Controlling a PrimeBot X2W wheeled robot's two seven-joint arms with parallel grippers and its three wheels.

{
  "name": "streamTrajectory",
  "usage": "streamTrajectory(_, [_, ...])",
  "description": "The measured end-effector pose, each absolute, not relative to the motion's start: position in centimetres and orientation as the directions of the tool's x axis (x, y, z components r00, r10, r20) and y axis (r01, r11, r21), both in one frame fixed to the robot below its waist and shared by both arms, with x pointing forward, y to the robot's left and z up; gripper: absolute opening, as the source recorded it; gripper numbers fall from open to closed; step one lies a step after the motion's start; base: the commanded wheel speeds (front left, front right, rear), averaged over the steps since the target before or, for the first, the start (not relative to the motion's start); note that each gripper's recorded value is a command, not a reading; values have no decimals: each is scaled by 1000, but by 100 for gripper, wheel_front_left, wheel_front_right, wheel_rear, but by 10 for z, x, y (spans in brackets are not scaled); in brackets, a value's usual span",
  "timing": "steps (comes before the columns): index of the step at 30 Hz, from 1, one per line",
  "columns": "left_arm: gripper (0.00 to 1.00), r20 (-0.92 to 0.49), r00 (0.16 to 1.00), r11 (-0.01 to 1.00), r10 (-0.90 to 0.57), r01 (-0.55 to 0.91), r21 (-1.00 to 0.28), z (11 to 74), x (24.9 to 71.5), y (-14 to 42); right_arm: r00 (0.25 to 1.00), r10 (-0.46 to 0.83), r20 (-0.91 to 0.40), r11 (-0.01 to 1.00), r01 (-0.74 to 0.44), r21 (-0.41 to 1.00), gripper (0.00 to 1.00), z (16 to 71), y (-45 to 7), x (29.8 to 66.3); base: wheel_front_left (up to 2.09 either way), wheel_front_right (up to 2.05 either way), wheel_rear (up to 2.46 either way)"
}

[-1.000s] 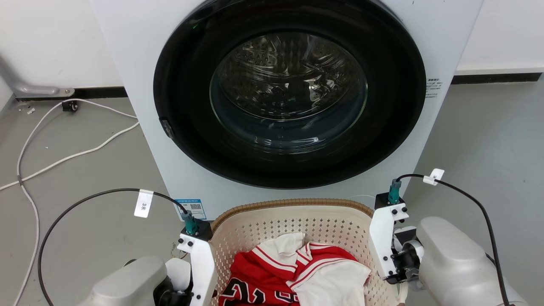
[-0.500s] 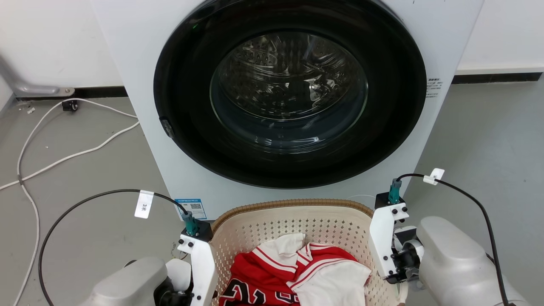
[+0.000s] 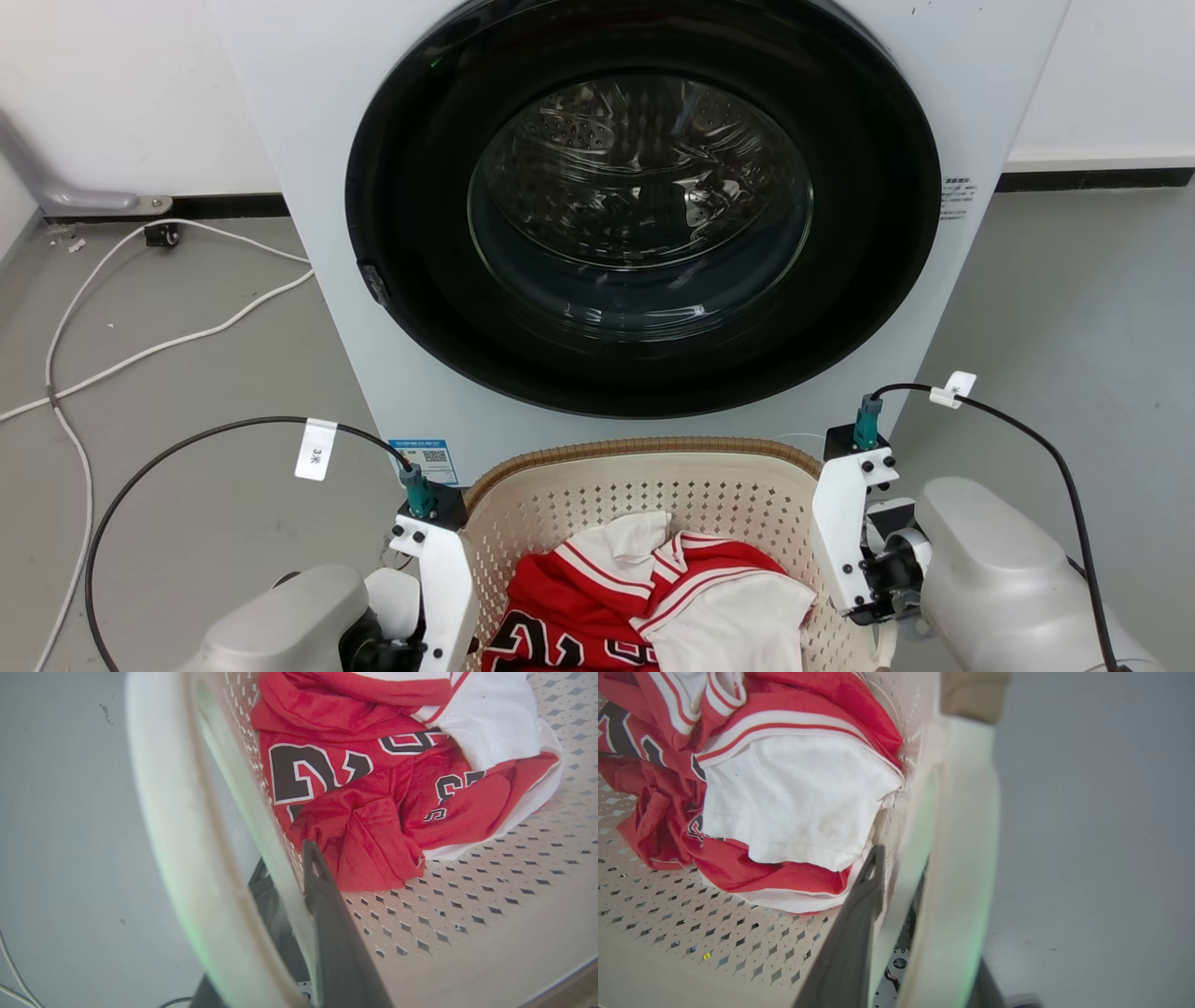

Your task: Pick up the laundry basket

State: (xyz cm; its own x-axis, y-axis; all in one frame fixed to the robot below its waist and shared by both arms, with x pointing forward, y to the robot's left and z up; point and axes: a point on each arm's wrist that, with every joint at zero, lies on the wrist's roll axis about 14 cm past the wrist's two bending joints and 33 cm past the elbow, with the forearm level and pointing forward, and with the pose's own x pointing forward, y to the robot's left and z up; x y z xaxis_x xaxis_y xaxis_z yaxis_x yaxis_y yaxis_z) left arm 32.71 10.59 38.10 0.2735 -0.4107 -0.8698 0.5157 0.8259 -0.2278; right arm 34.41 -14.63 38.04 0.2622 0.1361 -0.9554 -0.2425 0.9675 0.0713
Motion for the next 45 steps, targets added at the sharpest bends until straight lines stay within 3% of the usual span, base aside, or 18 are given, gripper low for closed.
streamTrajectory(45, [0,-873,258,822,-413,520,-235,376,326,102,257,128,-958,971,-230,68,0,379,-153,342,0,0,0])
